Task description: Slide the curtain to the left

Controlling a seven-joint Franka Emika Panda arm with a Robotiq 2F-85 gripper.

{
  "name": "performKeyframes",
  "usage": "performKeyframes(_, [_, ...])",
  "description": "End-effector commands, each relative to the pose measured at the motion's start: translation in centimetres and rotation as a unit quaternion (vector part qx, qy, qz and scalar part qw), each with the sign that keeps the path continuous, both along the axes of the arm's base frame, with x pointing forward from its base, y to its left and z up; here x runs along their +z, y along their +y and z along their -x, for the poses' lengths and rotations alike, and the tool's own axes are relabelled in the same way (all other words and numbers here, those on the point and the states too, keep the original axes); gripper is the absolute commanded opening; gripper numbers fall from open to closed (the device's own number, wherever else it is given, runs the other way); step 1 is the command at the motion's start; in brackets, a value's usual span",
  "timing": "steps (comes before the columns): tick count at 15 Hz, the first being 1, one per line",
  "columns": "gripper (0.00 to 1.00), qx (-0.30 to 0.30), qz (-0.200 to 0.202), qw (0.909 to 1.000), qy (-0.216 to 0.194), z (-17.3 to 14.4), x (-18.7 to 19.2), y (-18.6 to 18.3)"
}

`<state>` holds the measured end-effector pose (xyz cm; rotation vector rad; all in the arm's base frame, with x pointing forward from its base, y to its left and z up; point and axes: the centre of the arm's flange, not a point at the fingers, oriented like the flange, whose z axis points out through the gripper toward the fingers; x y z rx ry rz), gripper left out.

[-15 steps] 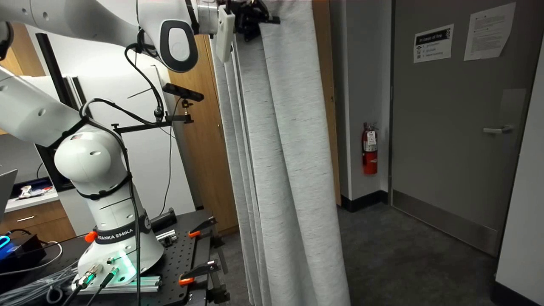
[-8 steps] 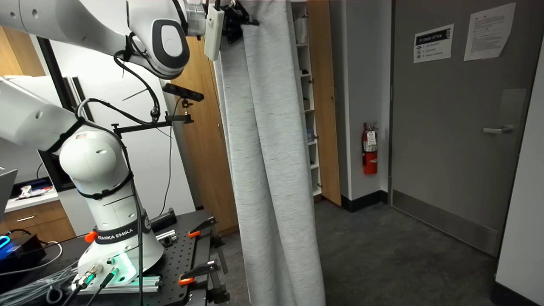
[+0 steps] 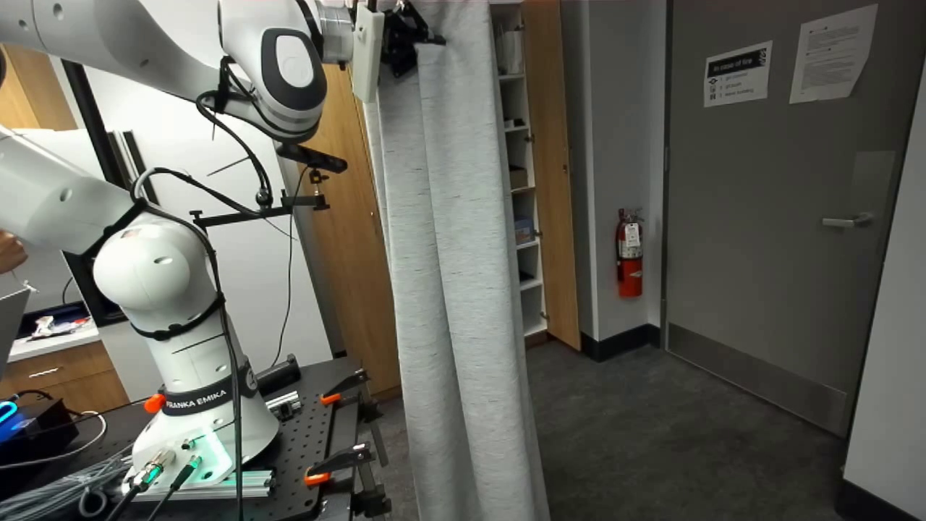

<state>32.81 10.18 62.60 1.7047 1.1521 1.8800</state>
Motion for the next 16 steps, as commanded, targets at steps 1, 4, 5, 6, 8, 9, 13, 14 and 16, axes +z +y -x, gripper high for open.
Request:
performKeyframes(1, [0.0, 0.006, 0.029, 0.9991, 0.031, -0.6, -4.3, 3.1])
performKeyframes(4, [0.0, 0.023, 0.038, 0.9984, 0.034, 1.3, -5.1, 6.4])
performKeyframes(5, [0.0, 0.033, 0.039, 0.9982, 0.033, 2.1, -4.8, 7.2])
performKeyframes(6, [0.0, 0.046, 0.042, 0.9975, 0.032, 3.0, -4.6, 8.0])
performKeyframes(8, [0.0, 0.071, 0.046, 0.996, 0.029, 5.0, -4.5, 9.8])
performKeyframes(9, [0.0, 0.083, 0.051, 0.9948, 0.031, 6.0, -5.0, 10.7])
performKeyframes(13, [0.0, 0.121, 0.056, 0.991, 0.012, 9.9, -5.0, 12.5])
performKeyframes(14, [0.0, 0.126, 0.059, 0.9902, 0.012, 10.4, -5.2, 13.1])
performKeyframes(16, [0.0, 0.133, 0.069, 0.9885, 0.016, 10.8, -5.9, 14.6])
